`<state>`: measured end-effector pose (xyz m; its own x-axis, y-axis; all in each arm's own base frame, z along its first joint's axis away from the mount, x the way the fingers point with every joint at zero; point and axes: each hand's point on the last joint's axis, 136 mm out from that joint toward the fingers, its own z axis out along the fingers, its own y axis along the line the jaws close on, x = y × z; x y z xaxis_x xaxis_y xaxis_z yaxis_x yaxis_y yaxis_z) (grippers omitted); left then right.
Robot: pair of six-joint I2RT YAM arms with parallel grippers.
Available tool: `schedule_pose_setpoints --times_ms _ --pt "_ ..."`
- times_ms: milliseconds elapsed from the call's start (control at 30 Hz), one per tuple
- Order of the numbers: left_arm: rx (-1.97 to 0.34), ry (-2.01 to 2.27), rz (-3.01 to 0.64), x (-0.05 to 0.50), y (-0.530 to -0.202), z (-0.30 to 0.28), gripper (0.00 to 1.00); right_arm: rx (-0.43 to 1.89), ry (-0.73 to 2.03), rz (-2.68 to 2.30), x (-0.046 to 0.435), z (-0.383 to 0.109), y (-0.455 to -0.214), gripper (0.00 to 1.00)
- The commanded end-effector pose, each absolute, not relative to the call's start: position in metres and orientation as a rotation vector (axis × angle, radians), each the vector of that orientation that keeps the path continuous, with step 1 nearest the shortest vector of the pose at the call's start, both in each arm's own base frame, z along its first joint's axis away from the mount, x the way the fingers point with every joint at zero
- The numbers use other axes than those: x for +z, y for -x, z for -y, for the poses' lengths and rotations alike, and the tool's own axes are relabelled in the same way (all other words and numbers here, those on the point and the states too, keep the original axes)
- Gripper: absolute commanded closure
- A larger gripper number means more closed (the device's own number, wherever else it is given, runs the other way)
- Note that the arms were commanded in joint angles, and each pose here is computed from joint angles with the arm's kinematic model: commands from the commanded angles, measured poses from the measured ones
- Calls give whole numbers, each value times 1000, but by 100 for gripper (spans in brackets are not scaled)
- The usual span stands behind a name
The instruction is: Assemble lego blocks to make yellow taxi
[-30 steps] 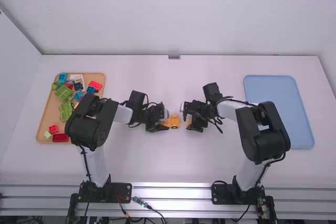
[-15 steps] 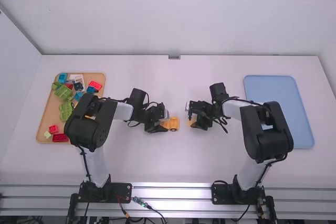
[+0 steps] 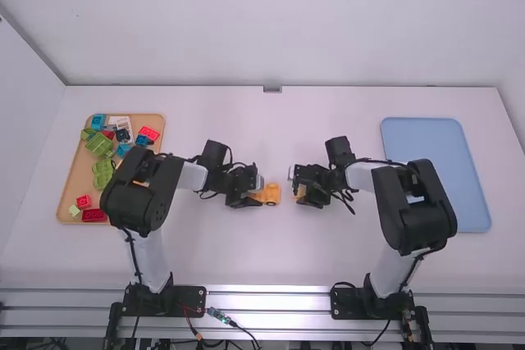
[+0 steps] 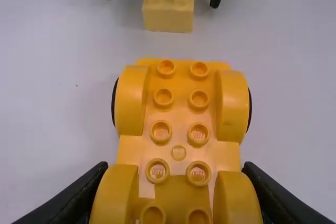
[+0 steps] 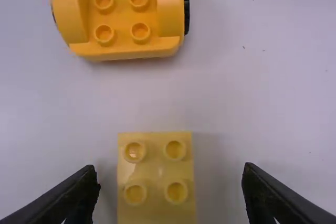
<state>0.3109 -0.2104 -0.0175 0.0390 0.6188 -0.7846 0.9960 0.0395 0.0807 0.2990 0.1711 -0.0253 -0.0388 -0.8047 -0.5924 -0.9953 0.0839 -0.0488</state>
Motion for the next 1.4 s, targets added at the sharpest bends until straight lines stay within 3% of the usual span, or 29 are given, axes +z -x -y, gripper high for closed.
schedule_pose_setpoints --times_ms 0,600,1367 --pt "-699 -1682 -1739 -44 -292 200 72 563 1764 -1903 -29 -172 -294 28" --pt "-700 -1638 -1878 -44 -301 193 82 565 1771 -1888 -28 -175 -294 41" --pt "-638 -1638 -1867 -53 -299 188 85 566 1768 -1891 -28 -175 -294 57"
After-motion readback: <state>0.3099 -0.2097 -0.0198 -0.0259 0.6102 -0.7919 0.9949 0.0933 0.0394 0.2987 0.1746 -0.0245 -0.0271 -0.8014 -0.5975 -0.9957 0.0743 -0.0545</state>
